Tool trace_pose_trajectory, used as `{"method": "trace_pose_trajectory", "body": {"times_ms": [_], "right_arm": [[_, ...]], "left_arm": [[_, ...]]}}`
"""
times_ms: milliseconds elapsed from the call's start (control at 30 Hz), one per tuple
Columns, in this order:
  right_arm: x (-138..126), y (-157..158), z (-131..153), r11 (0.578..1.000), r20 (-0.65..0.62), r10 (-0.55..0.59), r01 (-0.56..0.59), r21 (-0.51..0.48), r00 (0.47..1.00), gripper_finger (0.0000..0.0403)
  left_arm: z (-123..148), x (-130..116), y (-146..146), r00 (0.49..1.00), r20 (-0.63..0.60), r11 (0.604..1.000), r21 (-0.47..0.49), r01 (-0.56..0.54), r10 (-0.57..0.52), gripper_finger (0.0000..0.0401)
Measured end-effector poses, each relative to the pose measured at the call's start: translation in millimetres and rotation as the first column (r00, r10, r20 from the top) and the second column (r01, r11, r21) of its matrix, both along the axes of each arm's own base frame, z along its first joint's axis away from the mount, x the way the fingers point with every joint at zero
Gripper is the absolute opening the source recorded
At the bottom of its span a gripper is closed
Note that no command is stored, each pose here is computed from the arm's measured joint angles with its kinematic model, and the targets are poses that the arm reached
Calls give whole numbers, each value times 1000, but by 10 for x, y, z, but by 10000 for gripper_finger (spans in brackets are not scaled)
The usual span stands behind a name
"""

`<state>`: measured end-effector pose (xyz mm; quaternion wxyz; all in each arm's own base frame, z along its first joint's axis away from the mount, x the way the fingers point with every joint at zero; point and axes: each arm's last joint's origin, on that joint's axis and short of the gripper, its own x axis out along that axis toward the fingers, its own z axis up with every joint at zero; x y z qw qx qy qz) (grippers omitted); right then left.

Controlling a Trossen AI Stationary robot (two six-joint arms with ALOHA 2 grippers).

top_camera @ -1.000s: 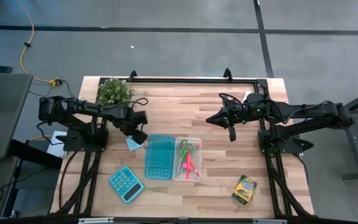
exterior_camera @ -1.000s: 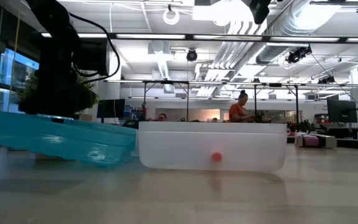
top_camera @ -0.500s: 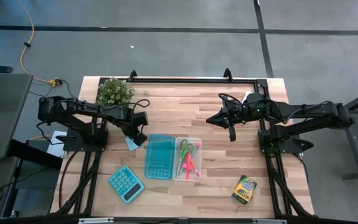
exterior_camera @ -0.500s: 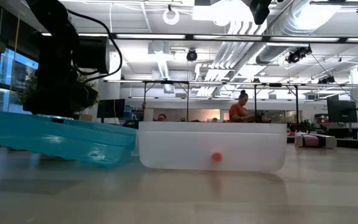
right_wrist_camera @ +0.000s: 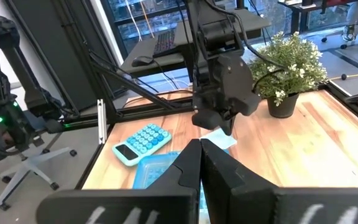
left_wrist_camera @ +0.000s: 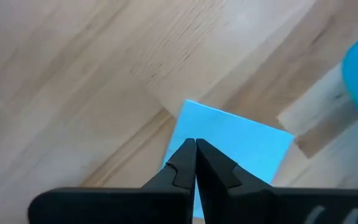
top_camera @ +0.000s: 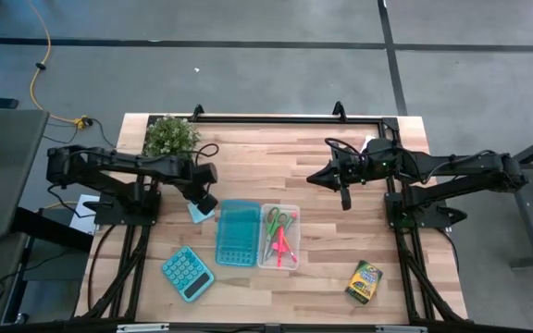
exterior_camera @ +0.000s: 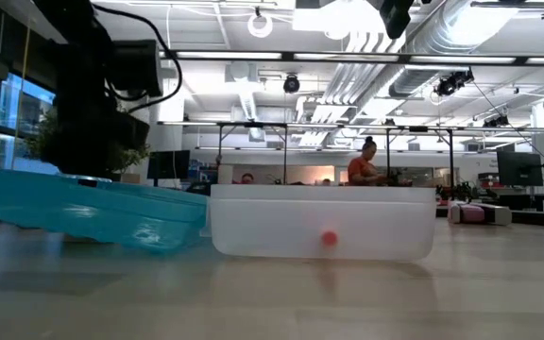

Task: Pack school essentials
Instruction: Put the blue sticky notes into the blue supply box

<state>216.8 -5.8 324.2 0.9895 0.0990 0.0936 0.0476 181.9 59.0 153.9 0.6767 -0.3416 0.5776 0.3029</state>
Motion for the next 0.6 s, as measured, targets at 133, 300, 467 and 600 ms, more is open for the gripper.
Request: {"method": "trace_pose_trajectory", "body": {"times_ms": [133, 300, 467, 600], "right_arm": [[0, 0, 0, 1000, 0, 0, 0, 2, 1000, 0], [0, 1, 0, 1000, 0, 0, 0, 0, 1000, 0], [1, -12, -1, 999, 0, -39, 39, -12, 999, 0], [0, -13, -4, 999, -4, -46, 46, -9, 999, 0]], "left_arm": [[96, -29, -11, 998, 55, 1000, 12, -10, 9, 0], [140, -39, -9, 996, 85, 1000, 25, -6, 4, 17], [129, 17, -14, 987, 130, 995, -18, 95, -92, 77], [196, 68, -5, 984, 155, 995, -35, 89, -83, 130]]}}
